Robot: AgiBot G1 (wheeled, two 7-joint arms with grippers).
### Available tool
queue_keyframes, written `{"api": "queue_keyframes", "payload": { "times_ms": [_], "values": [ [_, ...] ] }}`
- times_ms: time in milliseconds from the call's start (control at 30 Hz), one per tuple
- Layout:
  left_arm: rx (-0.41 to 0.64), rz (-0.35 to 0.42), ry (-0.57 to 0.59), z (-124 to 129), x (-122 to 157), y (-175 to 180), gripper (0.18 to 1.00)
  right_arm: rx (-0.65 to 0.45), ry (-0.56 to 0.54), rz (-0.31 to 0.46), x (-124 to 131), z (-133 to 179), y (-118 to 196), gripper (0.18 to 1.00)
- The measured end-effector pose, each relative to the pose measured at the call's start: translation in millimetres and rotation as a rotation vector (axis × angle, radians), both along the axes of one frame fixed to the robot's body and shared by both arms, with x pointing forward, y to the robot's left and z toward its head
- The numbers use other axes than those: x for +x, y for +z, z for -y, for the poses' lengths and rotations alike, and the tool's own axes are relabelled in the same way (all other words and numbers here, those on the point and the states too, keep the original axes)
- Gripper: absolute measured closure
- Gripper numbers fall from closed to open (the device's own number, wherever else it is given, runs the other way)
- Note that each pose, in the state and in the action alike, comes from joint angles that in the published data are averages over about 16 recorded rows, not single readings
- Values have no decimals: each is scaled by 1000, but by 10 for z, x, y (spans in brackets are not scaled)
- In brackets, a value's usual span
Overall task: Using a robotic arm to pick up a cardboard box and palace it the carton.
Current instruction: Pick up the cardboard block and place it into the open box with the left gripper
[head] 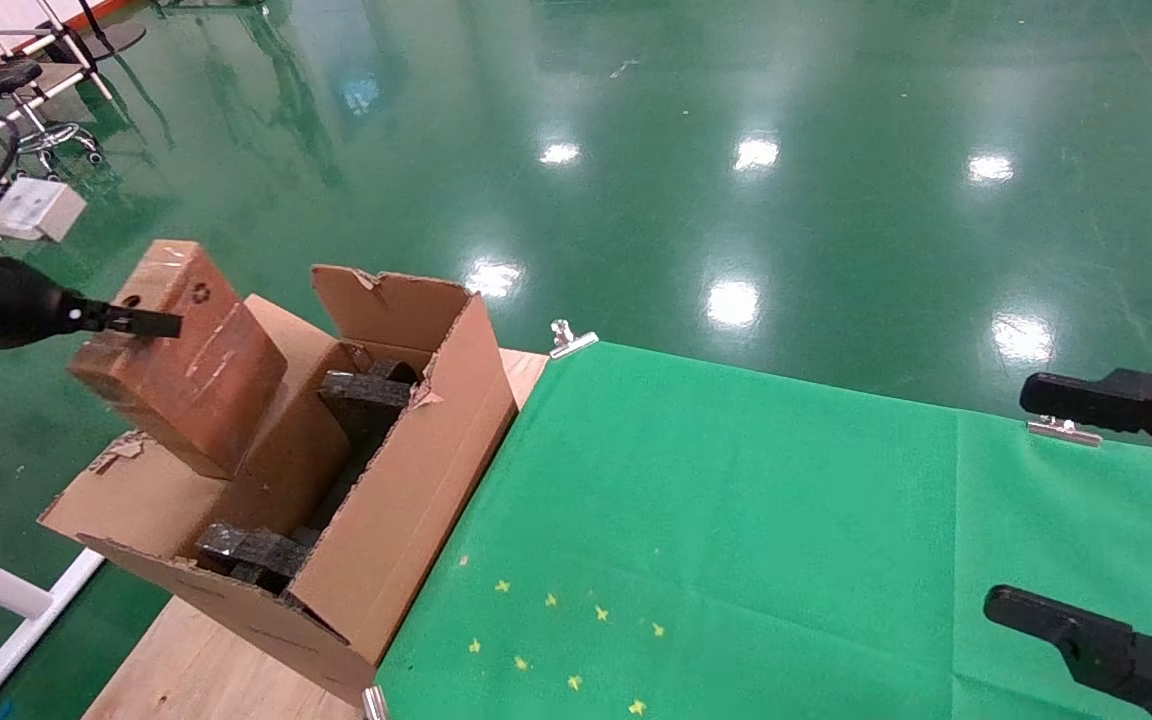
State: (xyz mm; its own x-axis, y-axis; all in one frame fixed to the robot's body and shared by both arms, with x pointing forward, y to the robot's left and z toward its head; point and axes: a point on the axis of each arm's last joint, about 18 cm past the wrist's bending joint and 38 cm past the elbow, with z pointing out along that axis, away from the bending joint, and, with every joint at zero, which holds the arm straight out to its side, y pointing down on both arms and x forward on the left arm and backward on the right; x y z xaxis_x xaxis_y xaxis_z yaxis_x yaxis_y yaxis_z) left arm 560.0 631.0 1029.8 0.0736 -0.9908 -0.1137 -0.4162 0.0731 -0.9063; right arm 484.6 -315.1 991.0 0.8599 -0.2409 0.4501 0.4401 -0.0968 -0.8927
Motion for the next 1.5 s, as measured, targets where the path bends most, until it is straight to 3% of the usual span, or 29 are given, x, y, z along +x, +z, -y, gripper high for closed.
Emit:
{"api": "queue_keyframes", "payload": {
  "times_ms": [267, 733, 1500],
  "values": [
    [-17, -6, -33, 73, 28, -48, 867, 0, 0, 0, 0, 0, 0, 178],
    [-25, -104, -4, 10, 24, -438, 871, 0, 0, 0, 0, 0, 0, 178],
    [-34, -163, 18, 221, 448, -1101, 885, 0, 0, 0, 0, 0, 0, 178]
  ]
}}
